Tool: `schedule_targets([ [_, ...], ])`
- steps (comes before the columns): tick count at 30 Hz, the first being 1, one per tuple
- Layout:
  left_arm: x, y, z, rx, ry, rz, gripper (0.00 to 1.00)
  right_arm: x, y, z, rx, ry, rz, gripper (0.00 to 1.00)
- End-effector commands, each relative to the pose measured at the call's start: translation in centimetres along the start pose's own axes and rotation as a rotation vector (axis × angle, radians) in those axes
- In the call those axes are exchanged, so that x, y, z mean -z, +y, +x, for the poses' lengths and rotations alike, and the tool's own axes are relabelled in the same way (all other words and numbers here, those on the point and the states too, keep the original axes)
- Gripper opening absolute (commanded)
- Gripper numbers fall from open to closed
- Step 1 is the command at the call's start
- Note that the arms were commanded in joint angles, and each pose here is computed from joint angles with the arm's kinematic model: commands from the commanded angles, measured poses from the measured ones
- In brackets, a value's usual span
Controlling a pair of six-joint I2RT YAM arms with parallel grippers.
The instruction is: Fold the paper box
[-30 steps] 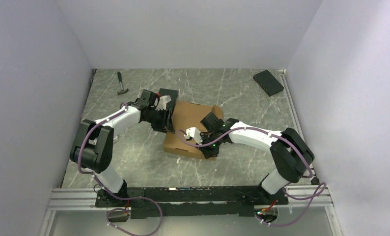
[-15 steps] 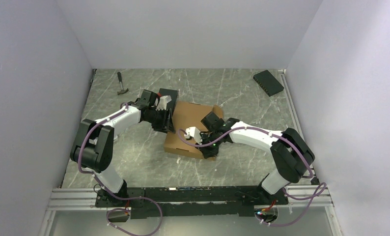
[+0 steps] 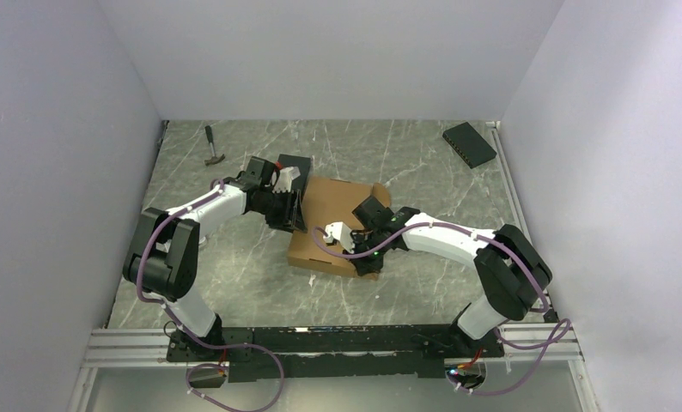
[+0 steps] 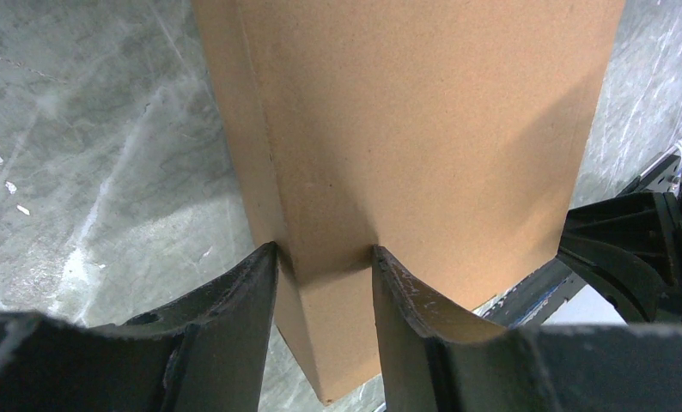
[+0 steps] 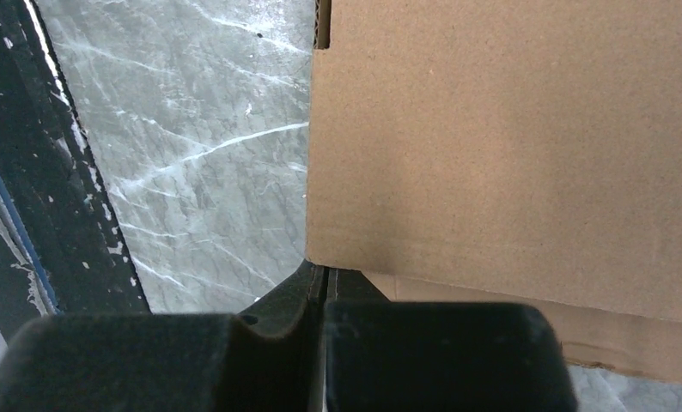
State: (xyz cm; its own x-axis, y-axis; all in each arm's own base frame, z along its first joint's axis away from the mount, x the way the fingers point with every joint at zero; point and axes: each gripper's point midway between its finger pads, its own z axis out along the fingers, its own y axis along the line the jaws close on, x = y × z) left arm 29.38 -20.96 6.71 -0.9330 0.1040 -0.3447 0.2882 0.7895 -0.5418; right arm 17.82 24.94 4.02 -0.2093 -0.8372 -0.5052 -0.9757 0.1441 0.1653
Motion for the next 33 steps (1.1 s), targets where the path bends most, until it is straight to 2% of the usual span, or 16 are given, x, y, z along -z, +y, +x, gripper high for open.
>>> schedule_targets([
  [1, -0.6, -1.3, 1.1, 0.005, 0.058, 0.054, 0.48, 0.6, -2.3, -1.6, 0.048, -0.06, 0.108, 0.0],
  [21, -0.5, -1.4, 1.1, 0.003, 0.057, 0.06, 0.48, -0.6, -3.2, 0.6, 0.018, 0.043, 0.118, 0.0],
  [27, -0.6, -1.6, 1.1, 0.008, 0.062, 0.074, 0.48, -0.3, -4.5, -0.7, 0.016, 0.017, 0.179, 0.0],
  [33, -0.8, -1.8, 1.3, 0.013, 0.072, 0.09, 0.48, 0.1, -3.6, -3.9, 0.037, -0.096, 0.15, 0.0],
])
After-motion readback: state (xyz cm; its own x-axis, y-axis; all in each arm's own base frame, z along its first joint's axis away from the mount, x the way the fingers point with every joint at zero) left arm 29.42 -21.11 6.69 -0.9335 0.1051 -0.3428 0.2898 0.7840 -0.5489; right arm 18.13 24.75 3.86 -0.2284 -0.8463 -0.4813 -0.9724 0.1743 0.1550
